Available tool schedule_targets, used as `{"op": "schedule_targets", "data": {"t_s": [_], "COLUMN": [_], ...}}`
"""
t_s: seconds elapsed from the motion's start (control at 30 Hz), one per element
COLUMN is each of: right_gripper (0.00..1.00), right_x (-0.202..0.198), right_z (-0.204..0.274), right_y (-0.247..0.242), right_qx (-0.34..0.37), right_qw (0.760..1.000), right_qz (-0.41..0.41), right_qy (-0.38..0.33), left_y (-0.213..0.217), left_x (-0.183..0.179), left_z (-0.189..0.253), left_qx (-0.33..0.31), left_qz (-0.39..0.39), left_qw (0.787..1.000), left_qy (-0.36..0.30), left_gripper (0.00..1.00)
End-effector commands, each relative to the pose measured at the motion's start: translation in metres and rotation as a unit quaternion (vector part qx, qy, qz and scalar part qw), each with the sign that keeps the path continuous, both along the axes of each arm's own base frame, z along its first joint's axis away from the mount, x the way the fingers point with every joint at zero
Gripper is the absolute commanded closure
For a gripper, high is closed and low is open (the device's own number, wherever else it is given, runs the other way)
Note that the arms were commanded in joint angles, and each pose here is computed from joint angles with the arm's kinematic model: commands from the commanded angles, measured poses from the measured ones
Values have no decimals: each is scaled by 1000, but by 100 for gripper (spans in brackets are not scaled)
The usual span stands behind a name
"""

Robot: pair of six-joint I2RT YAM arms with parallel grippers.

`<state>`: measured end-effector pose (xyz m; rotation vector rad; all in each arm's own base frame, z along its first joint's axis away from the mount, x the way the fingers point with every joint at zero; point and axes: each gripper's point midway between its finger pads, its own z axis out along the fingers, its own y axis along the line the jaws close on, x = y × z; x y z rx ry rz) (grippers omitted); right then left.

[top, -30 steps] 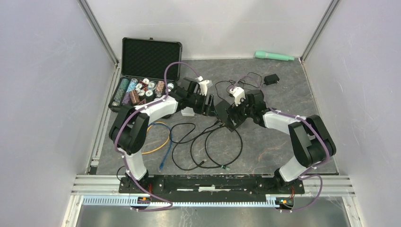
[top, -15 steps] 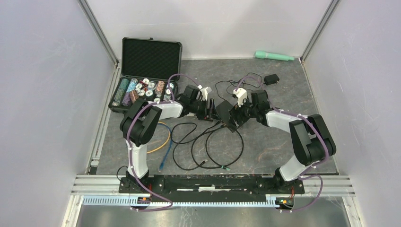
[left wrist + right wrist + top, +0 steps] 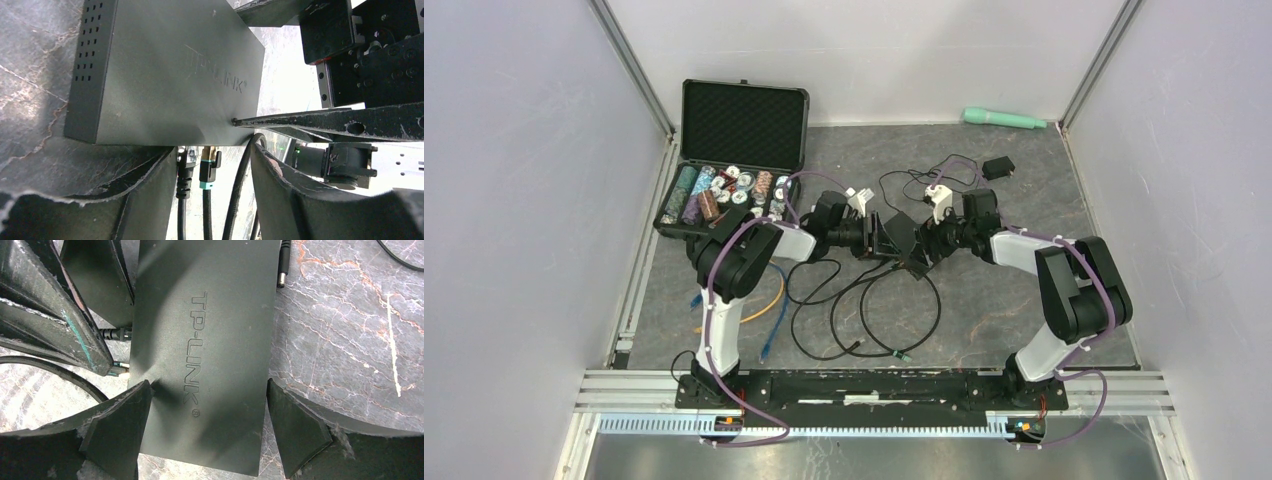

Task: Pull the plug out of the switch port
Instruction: Pull the connector from the switch port.

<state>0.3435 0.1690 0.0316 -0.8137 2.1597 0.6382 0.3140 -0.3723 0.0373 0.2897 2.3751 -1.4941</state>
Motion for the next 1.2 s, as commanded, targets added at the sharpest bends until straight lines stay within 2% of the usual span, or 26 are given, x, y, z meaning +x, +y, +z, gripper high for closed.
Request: {"op": "schedule_targets", "data": {"t_s": [0.0,0.27,0.47,0.77,0.83,0.93,1.0,1.17], "right_gripper": [10,11,11,12,12,12,12,12], "right_x": [-4,-6,-8,-7,-8,-8,-8,-8], "right_z": [-14,-16,-19,-22,-23,-24,-24,-25], "right_y": [-9,-8,-8,-10,-10,-10,-11,-12], "right_qx": [-14,-10,-10,-12,-12,-14,-14,-16], "right_qw": [1000,1000,1000,999,999,999,999,999], "right_qz": [-6,-3,-2,-3,-3,-3,-3,-3], "right_qy": [18,24,29,34,37,38,38,40], "left_y": [1,2,3,13,15,14,15,19], "left_x": [-19,-15,-9,-5,-5,-5,-4,-5], "left_z": [-31,-34,-34,-34,-34,-29,-29,-32], "left_qx": [11,-20,-36,-67,-68,-77,-76,-76], "left_qz": [12,38,56,52,52,44,42,39], "left_qw": [999,998,996,995,995,995,996,996], "left_qy": [50,54,53,49,49,39,35,37], "left_gripper": [37,46,47,62,62,54,53,60]}}
